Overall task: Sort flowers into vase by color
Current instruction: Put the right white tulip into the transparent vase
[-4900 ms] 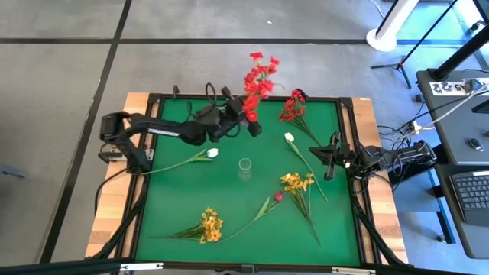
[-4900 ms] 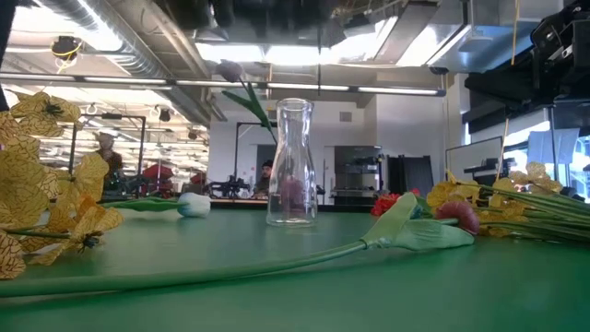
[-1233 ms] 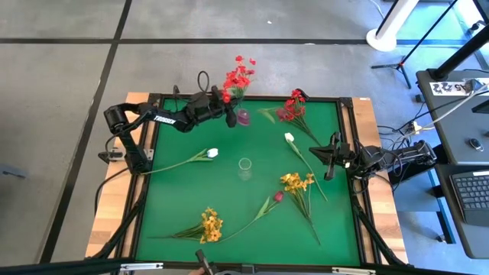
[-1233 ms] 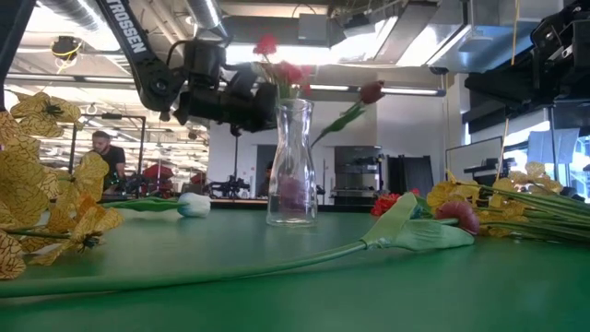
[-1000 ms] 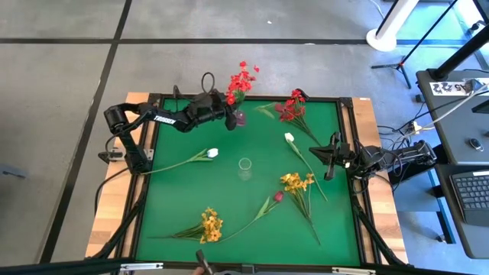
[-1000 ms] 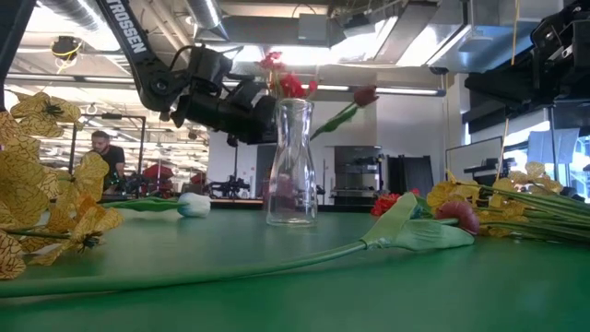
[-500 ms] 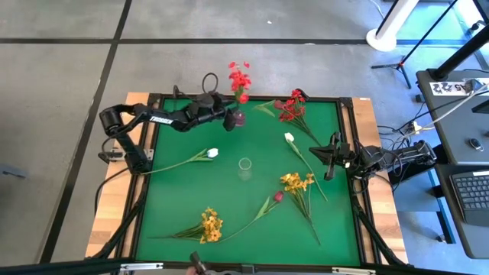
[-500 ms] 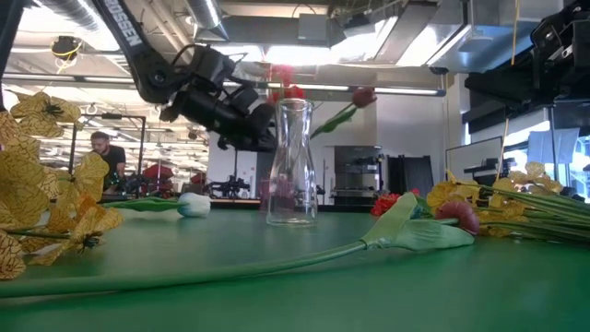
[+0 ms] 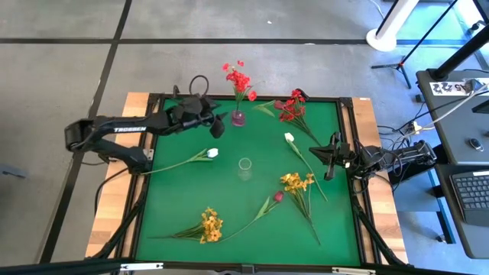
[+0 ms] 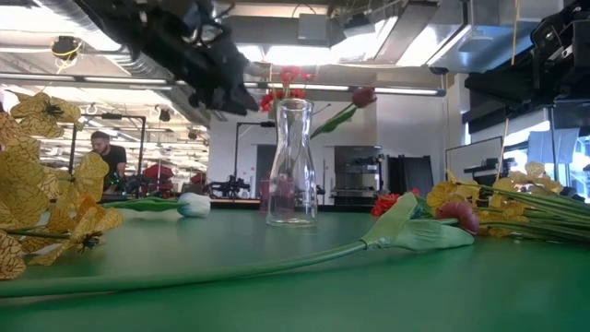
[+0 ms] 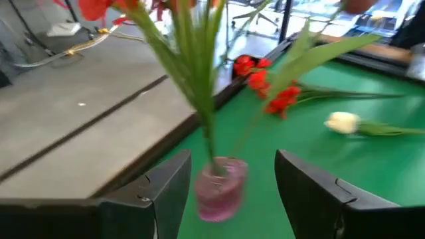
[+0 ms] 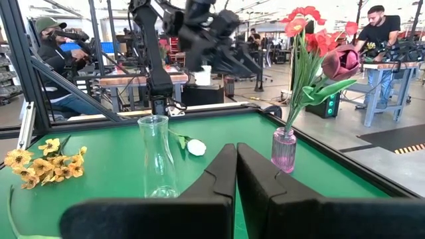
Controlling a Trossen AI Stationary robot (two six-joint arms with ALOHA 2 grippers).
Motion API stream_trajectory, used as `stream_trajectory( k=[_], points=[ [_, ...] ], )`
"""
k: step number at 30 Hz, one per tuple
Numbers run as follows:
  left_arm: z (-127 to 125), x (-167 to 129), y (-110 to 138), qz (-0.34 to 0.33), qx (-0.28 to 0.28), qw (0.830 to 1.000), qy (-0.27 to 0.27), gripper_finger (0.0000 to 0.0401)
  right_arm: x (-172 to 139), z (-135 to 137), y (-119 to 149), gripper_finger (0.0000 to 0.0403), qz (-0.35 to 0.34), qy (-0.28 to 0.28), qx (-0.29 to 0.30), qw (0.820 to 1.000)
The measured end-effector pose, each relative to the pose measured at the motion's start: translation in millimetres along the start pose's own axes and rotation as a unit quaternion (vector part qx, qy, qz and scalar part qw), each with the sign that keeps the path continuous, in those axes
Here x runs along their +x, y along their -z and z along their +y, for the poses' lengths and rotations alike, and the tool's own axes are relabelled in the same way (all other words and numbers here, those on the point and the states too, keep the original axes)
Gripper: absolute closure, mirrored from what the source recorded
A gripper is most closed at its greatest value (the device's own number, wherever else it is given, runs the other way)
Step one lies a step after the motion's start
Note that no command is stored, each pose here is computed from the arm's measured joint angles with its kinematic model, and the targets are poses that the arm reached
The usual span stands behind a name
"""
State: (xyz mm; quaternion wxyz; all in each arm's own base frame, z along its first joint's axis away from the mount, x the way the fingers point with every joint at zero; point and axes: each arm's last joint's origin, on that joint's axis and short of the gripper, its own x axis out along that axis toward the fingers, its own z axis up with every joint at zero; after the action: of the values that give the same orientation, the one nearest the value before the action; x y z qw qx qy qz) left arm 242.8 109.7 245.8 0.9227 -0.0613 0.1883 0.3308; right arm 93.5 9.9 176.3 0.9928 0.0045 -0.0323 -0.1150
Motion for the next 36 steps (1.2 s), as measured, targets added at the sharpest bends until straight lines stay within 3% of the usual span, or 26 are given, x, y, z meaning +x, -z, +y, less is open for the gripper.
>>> stream_trajectory(
  k=[7,19,24,27,30,36],
  points=[
    [-35,-23,-2,-0.007,-0.01,0.995,0.096,0.0193,0,0,0,0.0388,0.0,0.0,0.0,1.0],
    [-96,-58,12,0.012,0.001,0.97,0.242,0.0193,0,0,0,0.0388,-0.001,0.0,0.008,1.0],
    [-114,-73,18,0.004,0.018,0.969,0.247,0.0193,0,0,-4,0.0388,-0.023,0.0,0.022,1.0],
    [-121,-80,21,-0.001,0.024,0.97,0.244,0.0193,-1,0,-12,0.0388,-0.059,-0.009,0.083,0.995],
    [-125,-85,23,0.004,0.009,0.968,0.251,0.0193,-2,0,-21,0.0388,-0.082,-0.027,0.108,0.99],
    [-128,-89,27,0.015,0.017,0.968,0.249,0.0193,2,0,-38,0.0388,0.046,0.019,0.114,0.992]
  ],
)
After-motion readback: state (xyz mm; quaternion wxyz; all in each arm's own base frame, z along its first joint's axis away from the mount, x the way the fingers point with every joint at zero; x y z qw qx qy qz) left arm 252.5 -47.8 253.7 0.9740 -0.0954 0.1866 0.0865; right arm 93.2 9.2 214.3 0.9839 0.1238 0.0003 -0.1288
